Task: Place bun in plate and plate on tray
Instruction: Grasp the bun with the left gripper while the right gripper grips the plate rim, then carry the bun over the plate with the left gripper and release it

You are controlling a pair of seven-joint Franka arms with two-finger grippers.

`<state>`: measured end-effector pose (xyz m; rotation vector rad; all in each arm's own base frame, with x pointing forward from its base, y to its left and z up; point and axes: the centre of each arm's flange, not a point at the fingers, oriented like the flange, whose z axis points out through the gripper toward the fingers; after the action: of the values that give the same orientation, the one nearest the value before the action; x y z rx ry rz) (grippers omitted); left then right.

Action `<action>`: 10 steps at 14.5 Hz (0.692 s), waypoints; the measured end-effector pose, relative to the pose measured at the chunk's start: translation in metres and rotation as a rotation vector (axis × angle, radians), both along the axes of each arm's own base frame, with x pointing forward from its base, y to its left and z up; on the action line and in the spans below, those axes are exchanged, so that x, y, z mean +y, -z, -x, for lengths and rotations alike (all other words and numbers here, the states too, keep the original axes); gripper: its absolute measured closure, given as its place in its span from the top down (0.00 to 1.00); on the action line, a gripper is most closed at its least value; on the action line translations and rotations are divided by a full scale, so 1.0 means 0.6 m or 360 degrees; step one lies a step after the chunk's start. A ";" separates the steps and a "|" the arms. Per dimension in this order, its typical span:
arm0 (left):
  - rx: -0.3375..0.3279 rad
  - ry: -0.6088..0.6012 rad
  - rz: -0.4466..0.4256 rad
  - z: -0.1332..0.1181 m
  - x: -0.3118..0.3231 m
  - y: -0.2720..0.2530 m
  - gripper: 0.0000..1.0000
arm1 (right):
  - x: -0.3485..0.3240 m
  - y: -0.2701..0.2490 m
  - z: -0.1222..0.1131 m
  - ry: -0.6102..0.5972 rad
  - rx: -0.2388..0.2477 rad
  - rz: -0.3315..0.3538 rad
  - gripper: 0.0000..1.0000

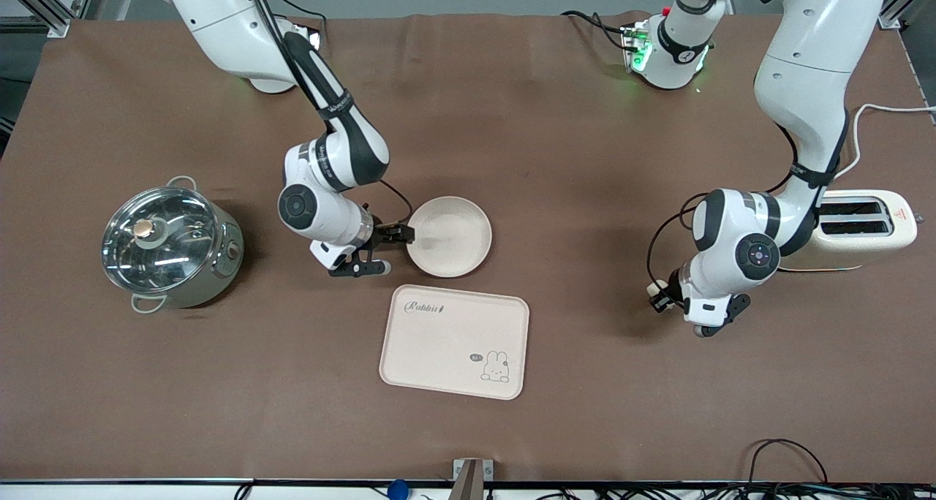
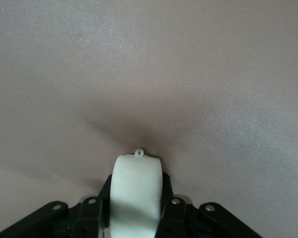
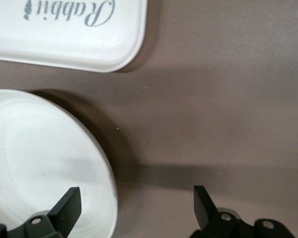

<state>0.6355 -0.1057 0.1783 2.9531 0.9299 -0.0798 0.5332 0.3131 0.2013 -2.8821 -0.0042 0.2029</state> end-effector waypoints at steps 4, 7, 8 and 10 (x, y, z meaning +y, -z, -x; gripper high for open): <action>0.0014 -0.0030 0.0037 0.008 -0.074 -0.032 0.39 | 0.014 0.005 0.012 0.0000 -0.0017 0.0006 1.00; 0.0058 -0.0075 0.0050 0.042 -0.208 -0.094 0.38 | 0.019 0.005 0.015 -0.0008 -0.0018 0.0006 1.00; 0.0061 -0.0098 0.0057 0.060 -0.260 -0.113 0.38 | 0.022 0.005 0.017 -0.0013 -0.0018 0.0006 1.00; 0.0057 -0.0156 0.0075 0.099 -0.360 -0.137 0.39 | 0.024 0.006 0.019 -0.0018 -0.0016 0.0008 1.00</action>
<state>0.5761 -0.3218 0.2602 2.8670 1.0599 -0.1491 0.5217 0.3273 0.1979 -2.8884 -0.0217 0.1906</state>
